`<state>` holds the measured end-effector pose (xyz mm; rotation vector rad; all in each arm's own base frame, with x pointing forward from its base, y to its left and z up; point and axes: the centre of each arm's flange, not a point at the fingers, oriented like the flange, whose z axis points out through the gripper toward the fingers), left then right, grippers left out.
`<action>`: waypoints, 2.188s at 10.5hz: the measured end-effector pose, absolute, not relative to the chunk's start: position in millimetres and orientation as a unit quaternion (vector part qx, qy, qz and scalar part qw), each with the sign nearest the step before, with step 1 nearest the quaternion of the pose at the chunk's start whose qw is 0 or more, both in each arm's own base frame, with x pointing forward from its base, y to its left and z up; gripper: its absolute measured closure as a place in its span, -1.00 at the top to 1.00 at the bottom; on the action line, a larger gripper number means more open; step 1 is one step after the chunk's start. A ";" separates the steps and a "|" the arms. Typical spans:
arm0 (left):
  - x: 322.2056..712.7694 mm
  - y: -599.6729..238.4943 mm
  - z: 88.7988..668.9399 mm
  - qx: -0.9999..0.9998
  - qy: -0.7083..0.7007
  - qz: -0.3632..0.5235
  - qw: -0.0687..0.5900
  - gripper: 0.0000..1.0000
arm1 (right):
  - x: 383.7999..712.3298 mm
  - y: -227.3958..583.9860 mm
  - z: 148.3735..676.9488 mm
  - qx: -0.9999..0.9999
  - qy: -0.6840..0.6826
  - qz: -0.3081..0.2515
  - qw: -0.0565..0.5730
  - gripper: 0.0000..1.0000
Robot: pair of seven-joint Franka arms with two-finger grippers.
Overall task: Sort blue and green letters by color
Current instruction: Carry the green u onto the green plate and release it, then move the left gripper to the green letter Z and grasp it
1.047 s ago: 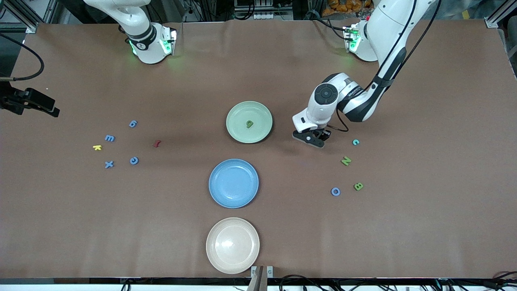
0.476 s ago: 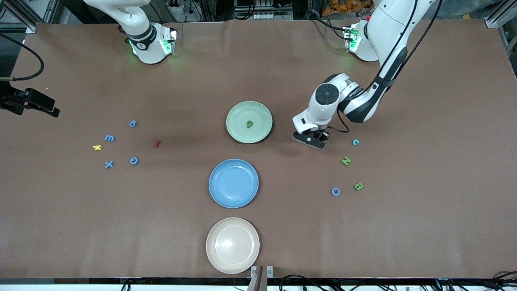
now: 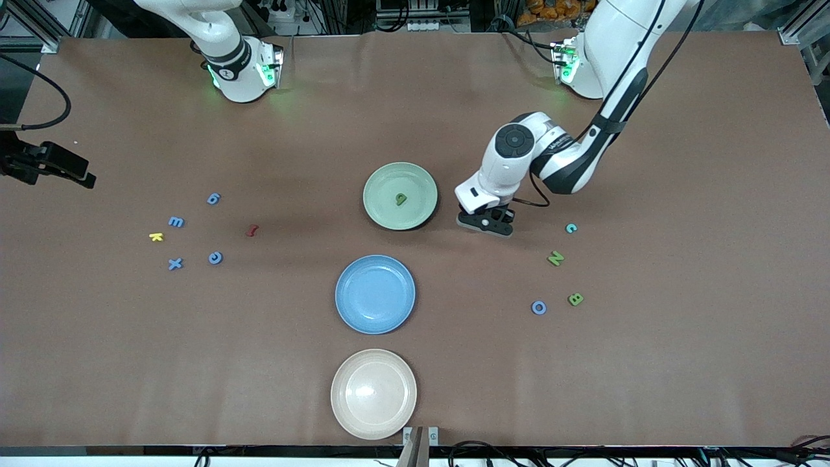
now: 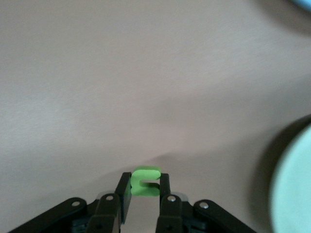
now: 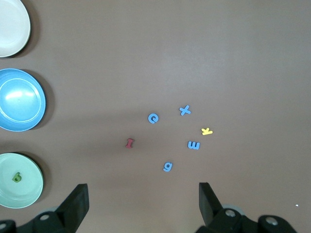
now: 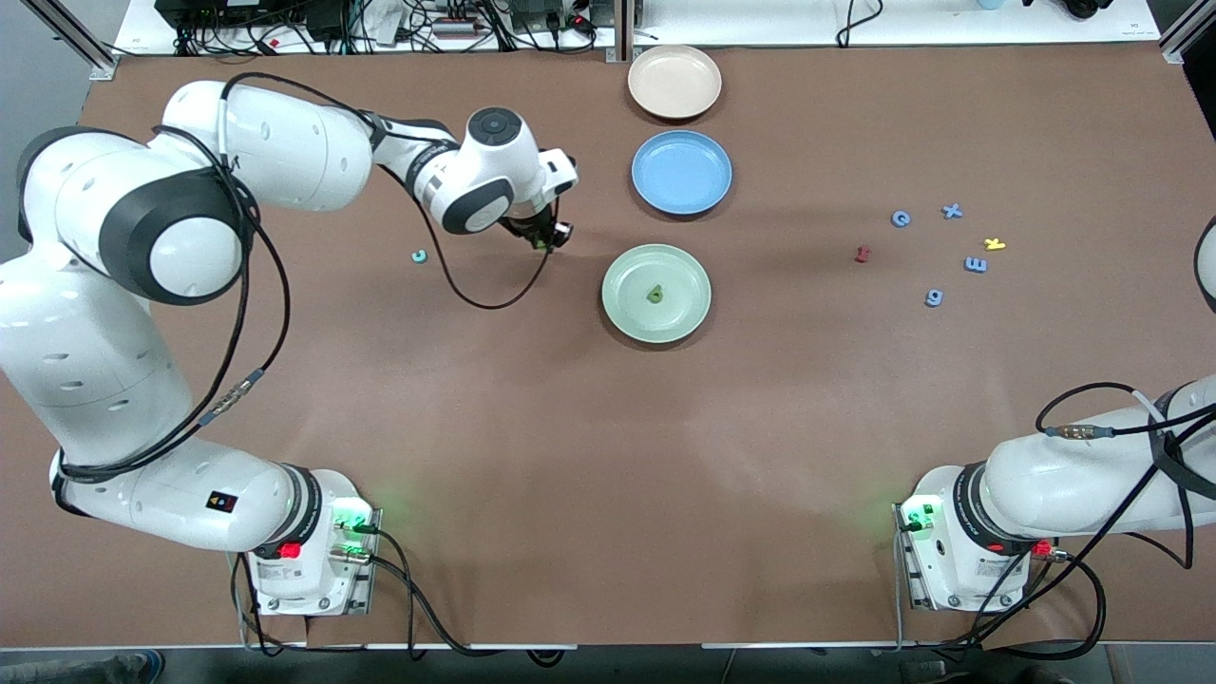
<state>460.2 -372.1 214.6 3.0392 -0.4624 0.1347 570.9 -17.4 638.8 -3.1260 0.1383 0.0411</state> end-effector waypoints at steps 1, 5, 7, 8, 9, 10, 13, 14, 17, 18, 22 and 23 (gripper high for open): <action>458.0 -388.4 224.2 0.988 -0.141 0.044 0.049 -0.46 | 570.9 -17.3 638.8 -0.999 0.044 0.013 0.006 1.00; 410.1 -479.4 259.9 0.991 -0.075 0.049 0.095 -0.46 | 570.9 -18.8 638.8 -0.999 0.045 0.013 0.006 1.00; 374.5 -510.7 258.8 0.993 -0.057 0.038 0.097 -0.38 | 570.9 -19.1 638.9 -0.999 0.046 0.013 0.006 1.00; 367.8 -514.7 255.6 0.994 -0.052 0.032 0.094 -0.15 | 570.9 -19.3 638.9 -0.999 0.046 0.013 0.006 1.00; 369.9 -513.4 254.0 0.994 -0.044 0.030 0.090 0.13 | 570.9 -19.2 638.9 -0.999 0.046 0.013 0.006 1.00; 376.2 -511.2 255.8 0.995 -0.035 0.029 0.087 0.40 | 570.9 -19.2 638.9 -0.999 0.046 0.013 0.006 1.00; 434.7 -476.0 288.4 0.998 -0.012 0.028 0.047 1.00 | 570.8 -19.4 639.0 -0.999 0.046 0.013 0.006 1.00; 468.3 -441.0 301.4 0.998 -0.036 0.032 0.033 1.00 | 570.8 -19.8 639.0 -0.999 0.046 0.013 0.006 1.00; 542.6 -321.1 292.5 0.993 -0.114 0.017 0.004 1.00 | 571.3 -19.2 638.7 -0.999 0.046 0.012 0.006 1.00; 550.6 -294.0 282.8 0.992 -0.128 0.007 -0.001 1.00 | 571.4 -18.9 638.8 -0.999 0.046 0.012 0.006 1.00; 557.8 -236.9 257.2 0.969 -0.243 -0.007 -0.049 1.00 | 571.4 -19.4 638.7 -0.999 0.046 0.012 0.006 1.00; 561.8 -222.0 253.3 0.961 -0.273 0.000 -0.046 1.00 | 571.4 -19.5 638.7 -0.999 0.046 0.012 0.006 1.00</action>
